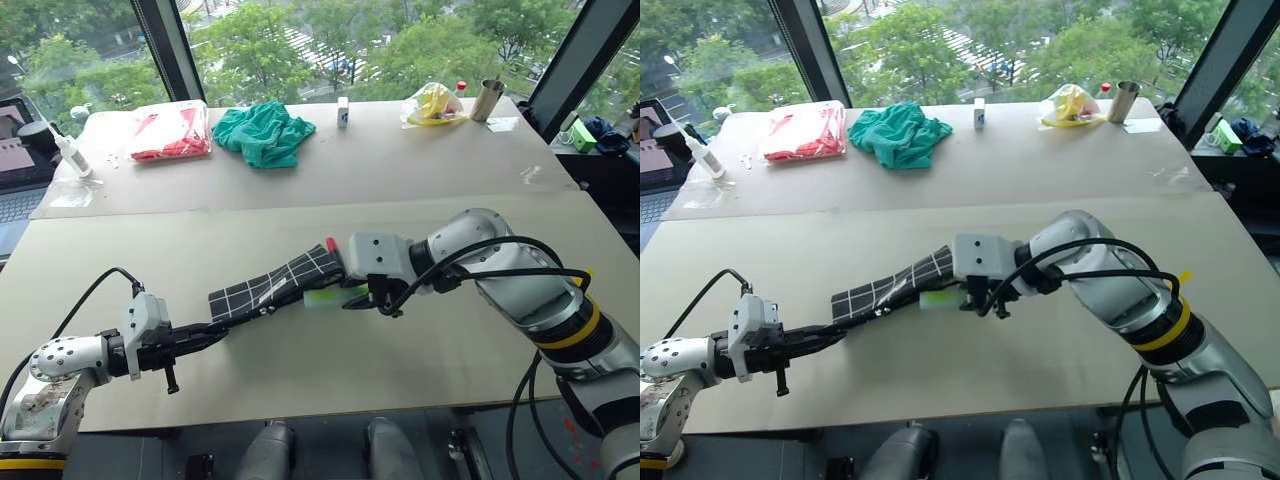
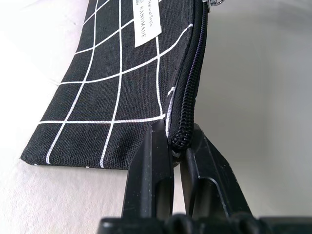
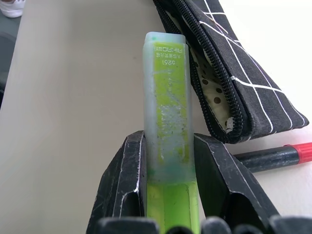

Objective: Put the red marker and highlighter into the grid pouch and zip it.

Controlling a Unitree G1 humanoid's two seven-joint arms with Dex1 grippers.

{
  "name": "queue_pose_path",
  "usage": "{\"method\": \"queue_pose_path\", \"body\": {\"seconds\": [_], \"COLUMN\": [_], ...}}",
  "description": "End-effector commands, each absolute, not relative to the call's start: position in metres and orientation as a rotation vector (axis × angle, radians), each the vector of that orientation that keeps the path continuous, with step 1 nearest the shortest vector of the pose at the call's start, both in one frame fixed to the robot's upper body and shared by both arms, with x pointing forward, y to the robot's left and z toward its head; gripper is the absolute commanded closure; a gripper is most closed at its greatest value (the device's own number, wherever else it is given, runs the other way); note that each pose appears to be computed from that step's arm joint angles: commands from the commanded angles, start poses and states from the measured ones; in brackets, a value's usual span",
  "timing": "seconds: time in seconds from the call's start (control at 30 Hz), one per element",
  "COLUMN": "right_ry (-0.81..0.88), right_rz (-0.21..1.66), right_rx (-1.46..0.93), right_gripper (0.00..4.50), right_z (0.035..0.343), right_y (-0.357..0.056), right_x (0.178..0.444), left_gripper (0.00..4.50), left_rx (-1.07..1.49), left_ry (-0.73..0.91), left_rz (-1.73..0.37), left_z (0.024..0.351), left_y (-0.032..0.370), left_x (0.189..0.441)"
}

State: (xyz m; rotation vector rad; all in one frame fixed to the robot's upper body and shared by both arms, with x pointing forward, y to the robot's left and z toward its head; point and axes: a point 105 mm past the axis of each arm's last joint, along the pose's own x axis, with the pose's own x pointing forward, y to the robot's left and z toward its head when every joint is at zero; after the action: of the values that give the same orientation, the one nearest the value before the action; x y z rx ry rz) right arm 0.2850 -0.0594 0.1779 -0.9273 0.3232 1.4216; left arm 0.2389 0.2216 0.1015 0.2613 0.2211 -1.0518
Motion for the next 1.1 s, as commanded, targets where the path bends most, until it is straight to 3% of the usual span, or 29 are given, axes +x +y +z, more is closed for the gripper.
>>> {"method": "queue_pose_path", "body": {"seconds": [0.03, 0.47, 0.83, 1.1], "right_ry": [0.260, 0.282, 0.253, 0.224], "right_rz": [1.401, 1.299, 1.208, 1.173], "right_rx": [-0.962, -0.938, -1.104, -1.110], "right_gripper": [3.49, 3.49, 3.49, 3.49], "right_z": [0.191, 0.193, 0.181, 0.189], "right_y": [-0.059, -0.056, -0.053, -0.042], "right_x": [0.285, 0.294, 0.312, 0.323], "left_gripper": [4.50, 4.50, 4.50, 4.50], "left_rx": [0.288, 0.374, 0.291, 0.413], "left_ry": [0.200, 0.270, 0.197, 0.300], "left_rz": [-1.066, -1.004, -0.934, -0.970], "left_z": [0.104, 0.088, 0.103, 0.086], "left_y": [0.219, 0.224, 0.213, 0.203], "left_x": [0.239, 0.245, 0.259, 0.252]}}
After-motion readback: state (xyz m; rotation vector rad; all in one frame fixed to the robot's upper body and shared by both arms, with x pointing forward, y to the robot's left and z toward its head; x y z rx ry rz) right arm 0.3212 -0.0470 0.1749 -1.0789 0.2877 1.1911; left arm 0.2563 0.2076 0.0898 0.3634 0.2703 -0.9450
